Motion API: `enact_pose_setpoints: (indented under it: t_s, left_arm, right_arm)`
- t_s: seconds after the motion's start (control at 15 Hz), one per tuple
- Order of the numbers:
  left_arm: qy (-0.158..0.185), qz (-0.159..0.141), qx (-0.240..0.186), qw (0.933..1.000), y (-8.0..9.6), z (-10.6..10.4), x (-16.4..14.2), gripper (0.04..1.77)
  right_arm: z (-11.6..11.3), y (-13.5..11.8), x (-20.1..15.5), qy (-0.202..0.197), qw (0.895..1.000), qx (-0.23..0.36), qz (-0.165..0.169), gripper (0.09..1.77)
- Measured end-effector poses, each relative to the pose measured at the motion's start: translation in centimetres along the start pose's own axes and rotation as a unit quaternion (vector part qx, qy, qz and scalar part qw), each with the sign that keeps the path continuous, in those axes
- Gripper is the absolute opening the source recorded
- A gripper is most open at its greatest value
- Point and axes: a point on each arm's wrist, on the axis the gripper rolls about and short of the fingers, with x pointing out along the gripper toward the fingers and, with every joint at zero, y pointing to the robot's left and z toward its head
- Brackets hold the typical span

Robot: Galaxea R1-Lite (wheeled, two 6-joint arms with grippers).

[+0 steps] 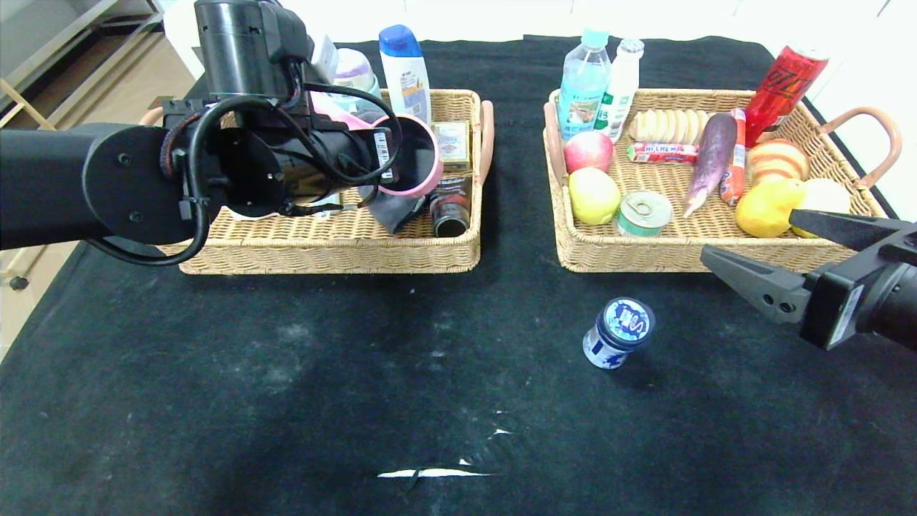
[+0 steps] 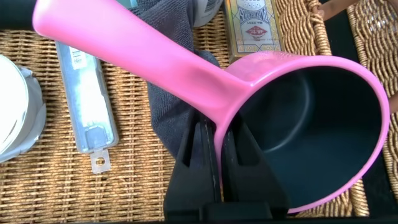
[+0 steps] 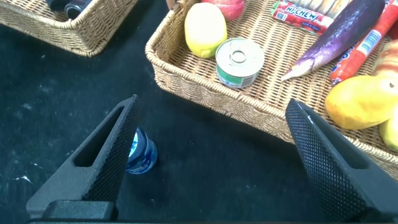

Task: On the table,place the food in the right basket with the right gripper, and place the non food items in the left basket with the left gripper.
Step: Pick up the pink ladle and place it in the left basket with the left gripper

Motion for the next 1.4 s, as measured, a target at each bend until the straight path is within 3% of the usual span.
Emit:
enact_pose_setpoints:
  t_s: [0.2, 0.47, 0.73, 1.2, 1.33, 1.4]
  left_arm:
    - [-0.002, 0.0, 0.0, 1.0, -0.1, 0.0, 0.1, 0.16]
    - [-0.001, 0.001, 0.001, 1.0, -0.1, -0.1, 0.1, 0.79]
    - [0.005, 0.002, 0.004, 1.0, -0.1, -0.3, -0.1, 1.16]
    - [0.035, -0.002, 0.033, 0.9988, 0.8, -1.6, -3.3, 1.48]
    - [0.052, -0.026, 0.058, 0.9966, 1.2, -2.5, -5.0, 1.53]
    - [0.062, -0.057, 0.071, 0.9939, 1.4, -3.0, -6.1, 1.56]
  right_arm:
    - [0.0, 0.0, 0.0, 0.0, 1.0, 0.0, 0.0, 1.71]
    - [-0.1, 0.1, 0.0, 0.001, 1.0, 0.0, 0.003, 1.71]
    - [-0.2, 0.2, 0.0, 0.003, 1.0, 0.0, 0.004, 1.71]
    - [-0.1, 0.4, 0.0, 0.004, 1.0, -0.001, 0.002, 1.71]
    - [0.0, 0.5, 0.0, 0.001, 1.0, 0.001, 0.004, 1.71]
    - [0.1, 0.5, -0.1, -0.001, 1.0, 0.001, 0.007, 1.71]
